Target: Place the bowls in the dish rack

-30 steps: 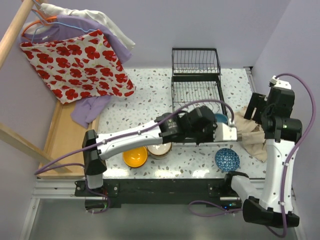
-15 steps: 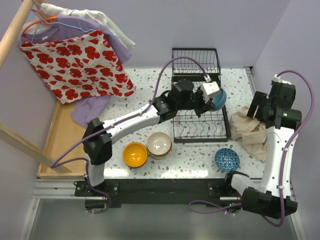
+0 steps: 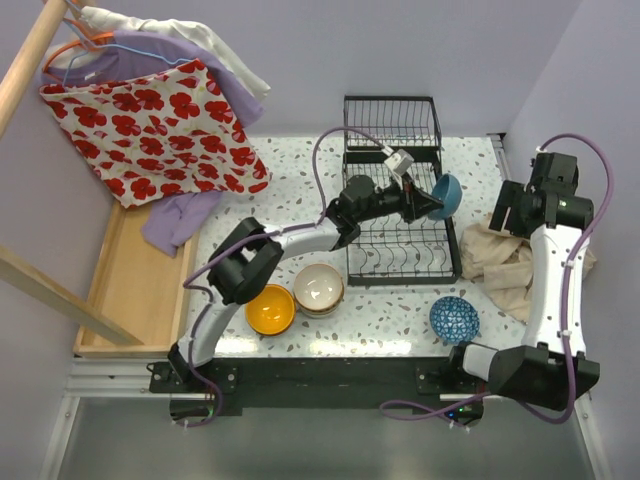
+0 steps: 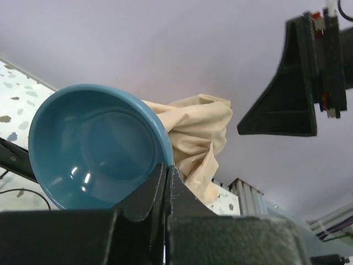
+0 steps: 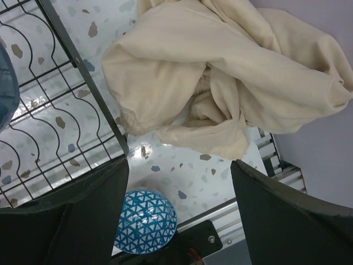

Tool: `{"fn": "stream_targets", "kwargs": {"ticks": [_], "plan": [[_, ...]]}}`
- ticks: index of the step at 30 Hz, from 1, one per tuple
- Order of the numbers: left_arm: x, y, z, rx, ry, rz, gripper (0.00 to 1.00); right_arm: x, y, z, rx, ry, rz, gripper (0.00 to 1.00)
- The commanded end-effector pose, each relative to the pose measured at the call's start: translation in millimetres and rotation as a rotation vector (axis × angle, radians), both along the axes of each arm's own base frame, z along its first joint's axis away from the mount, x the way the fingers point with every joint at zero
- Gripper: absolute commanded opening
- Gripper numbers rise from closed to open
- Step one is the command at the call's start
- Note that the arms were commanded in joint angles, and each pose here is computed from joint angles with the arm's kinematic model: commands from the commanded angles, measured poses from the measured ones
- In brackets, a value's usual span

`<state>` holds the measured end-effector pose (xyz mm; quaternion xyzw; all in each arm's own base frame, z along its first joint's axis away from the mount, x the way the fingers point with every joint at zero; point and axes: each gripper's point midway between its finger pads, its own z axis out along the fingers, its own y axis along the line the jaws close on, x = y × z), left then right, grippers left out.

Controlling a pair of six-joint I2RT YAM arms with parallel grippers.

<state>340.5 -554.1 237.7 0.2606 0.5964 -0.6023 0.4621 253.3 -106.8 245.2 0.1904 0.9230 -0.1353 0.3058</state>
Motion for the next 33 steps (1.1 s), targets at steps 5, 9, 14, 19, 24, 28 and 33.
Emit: {"fn": "stream_targets", "kwargs": {"ticks": [5,9,14,19,24,28,33], "plan": [[39.6,-8.7,37.5,-0.274,0.182,0.046,0.0,10.3,-3.5,1.6,-0.008,-0.012,0.013,0.78],[55.0,-12.0,17.8,-0.248,0.265,0.102,0.0,7.9,-3.9,-2.2,-0.01,-0.002,0.01,0.78],[62.0,-16.0,-3.6,-0.226,0.369,0.123,0.0,4.4,-3.3,-9.8,-0.007,0.017,0.01,0.78],[68.5,-21.8,-15.1,-0.222,0.471,0.139,0.0,1.0,-4.1,-11.9,-0.016,0.027,0.01,0.78],[76.6,-24.8,-26.0,-0.213,0.507,0.164,0.0,-2.7,-5.4,-14.7,-0.023,0.043,0.008,0.78],[80.9,-25.9,-31.8,-0.208,0.521,0.171,0.0,-1.6,-5.6,-16.3,-0.024,0.046,0.01,0.78],[83.5,-27.5,-54.9,-0.179,0.593,0.185,0.0,-2.7,-6.7,-18.9,-0.028,0.054,0.008,0.78]]}}
